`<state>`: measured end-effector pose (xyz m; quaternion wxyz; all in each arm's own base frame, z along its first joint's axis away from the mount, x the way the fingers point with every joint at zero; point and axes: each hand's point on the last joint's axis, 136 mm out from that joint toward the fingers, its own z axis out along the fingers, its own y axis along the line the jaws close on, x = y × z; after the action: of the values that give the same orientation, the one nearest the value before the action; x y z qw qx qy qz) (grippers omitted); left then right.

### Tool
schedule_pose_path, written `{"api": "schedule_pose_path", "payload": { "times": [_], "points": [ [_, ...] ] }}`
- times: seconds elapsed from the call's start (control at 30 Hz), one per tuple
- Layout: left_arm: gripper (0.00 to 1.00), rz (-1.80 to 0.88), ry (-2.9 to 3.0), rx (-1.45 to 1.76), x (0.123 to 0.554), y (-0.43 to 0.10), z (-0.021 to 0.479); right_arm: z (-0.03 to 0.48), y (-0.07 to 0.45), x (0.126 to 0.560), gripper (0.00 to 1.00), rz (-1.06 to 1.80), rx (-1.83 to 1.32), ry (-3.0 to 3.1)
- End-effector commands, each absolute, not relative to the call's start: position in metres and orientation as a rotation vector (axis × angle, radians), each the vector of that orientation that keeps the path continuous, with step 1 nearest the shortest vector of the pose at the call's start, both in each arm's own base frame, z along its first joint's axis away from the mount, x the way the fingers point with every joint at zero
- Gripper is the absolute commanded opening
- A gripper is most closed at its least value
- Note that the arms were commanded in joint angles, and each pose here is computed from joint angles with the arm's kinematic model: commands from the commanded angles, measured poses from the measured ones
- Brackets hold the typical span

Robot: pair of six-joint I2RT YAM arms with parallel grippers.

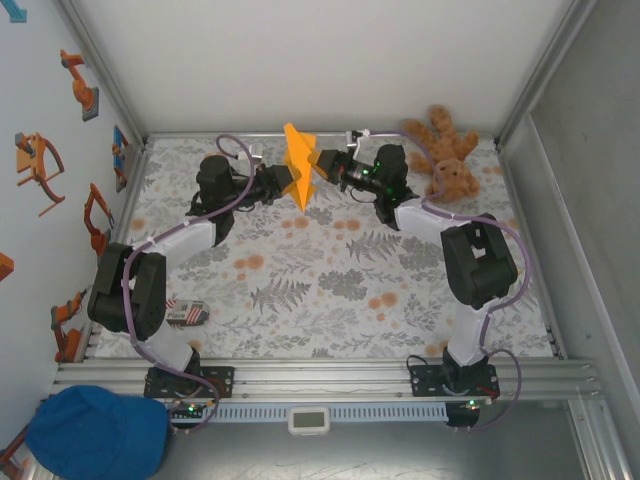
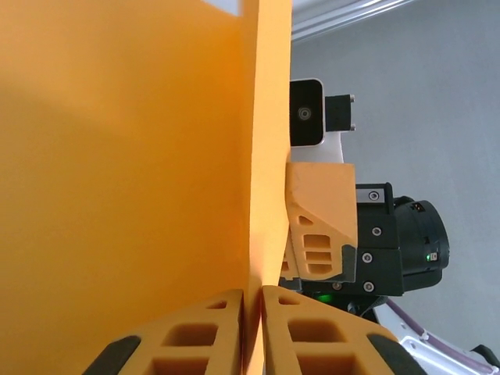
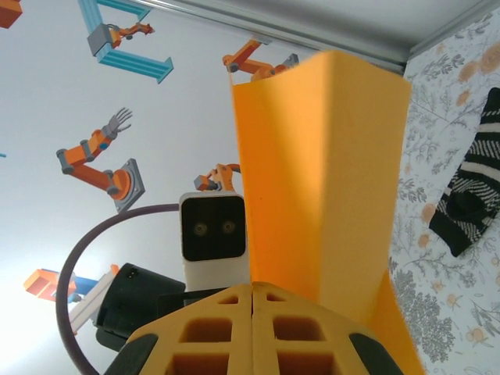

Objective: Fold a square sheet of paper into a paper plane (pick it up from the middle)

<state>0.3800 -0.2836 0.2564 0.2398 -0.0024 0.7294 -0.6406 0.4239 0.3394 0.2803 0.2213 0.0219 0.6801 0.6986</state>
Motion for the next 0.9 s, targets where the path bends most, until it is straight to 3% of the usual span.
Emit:
{"api": "schedule_pose_path", "payload": {
  "times": [0.0, 0.17, 0.33, 0.47, 0.67, 0.87],
  "points": [
    [0.11, -1.777, 1.942, 0.074, 0.378, -0.29, 0.273, 0.297, 0.336, 0.418, 0.0, 1.961, 0.013, 1.825],
    [0.06, -1.767, 1.939, 0.084, 0.379, -0.29, 0.275, 0.293, 0.334, 0.419, 0.0, 1.951, 0.016, 1.829],
    [0.04, -1.618, 2.072, 0.05, 0.38, -0.28, 0.25, 0.27, 0.31, 0.43, 0.28, 1.879, 0.126, 1.874],
    [0.03, -1.28, 2.321, 0.044, 0.373, -0.258, 0.209, 0.246, 0.287, 0.434, 0.49, 1.836, 0.256, 1.928],
    [0.03, -0.739, 2.565, 0.063, 0.361, -0.212, 0.17, 0.2, 0.26, 0.422, 0.56, 1.425, 0.271, 2.191],
    [0.03, -0.196, 2.662, 0.15, 0.359, -0.176, 0.155, 0.195, 0.206, 0.407, 0.63, 0.907, 0.228, 2.315]
  ]
}}
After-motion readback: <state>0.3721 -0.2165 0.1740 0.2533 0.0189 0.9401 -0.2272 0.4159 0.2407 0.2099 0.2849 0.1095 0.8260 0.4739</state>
